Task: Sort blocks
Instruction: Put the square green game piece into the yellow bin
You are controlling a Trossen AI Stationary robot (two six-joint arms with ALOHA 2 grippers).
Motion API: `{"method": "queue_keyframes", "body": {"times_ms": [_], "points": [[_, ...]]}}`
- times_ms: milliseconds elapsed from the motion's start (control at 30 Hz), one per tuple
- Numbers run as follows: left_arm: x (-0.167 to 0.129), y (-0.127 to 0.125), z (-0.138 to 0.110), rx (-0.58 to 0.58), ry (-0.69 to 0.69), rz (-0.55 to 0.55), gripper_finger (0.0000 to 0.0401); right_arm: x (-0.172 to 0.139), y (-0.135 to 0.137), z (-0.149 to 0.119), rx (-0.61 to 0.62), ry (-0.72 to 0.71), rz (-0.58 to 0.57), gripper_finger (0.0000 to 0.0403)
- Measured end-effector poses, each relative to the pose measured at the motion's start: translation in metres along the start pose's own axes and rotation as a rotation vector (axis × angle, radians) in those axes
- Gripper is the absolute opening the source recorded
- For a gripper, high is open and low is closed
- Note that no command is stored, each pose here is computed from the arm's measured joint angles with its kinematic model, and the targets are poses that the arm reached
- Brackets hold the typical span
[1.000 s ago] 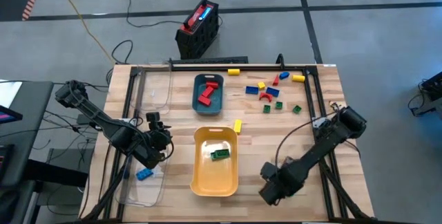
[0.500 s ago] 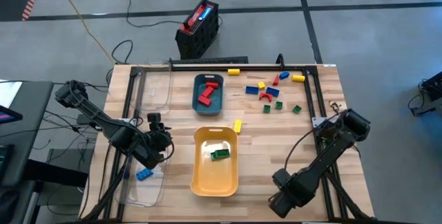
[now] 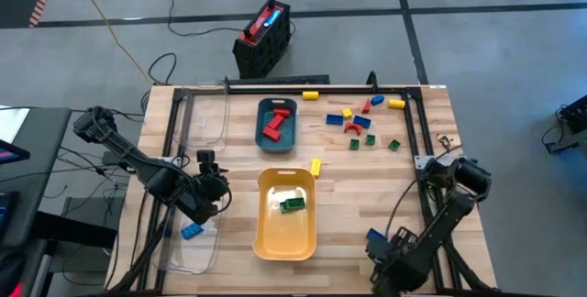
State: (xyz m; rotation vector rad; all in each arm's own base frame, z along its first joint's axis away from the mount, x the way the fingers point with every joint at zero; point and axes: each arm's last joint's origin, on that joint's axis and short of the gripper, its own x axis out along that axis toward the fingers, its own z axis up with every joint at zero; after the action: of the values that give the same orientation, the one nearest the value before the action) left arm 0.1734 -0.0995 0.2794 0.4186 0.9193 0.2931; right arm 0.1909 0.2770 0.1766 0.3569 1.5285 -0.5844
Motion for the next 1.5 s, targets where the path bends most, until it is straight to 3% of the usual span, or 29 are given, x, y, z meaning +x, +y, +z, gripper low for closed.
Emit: {"method": "queue_keyframes", "body": {"times_ms": [300, 533, 1033, 1500], "points": [[0.000, 0.000, 0.000, -0.008, 0.001, 0.002, 0.0174, -0.002, -0.003, -0.036, -0.025, -0.234, 0.021, 0.0295], [0.000, 0.000, 0.000, -0.009, 0.000, 0.002, 0.0174, -0.001, -0.005, -0.040, -0.075, -0.317, 0.016, 0.0295], [0.000, 0.000, 0.000, -0.007, 0.003, 0.003, 0.0174, 0.017, -0.005, -0.038, -0.069, -0.329, 0.049, 0.0295], [0.000, 0.001, -0.001, 0.000, 0.010, 0.006, 0.0174, 0.038, 0.004, -0.034, -0.074, -0.301, -0.008, 0.0285]]}}
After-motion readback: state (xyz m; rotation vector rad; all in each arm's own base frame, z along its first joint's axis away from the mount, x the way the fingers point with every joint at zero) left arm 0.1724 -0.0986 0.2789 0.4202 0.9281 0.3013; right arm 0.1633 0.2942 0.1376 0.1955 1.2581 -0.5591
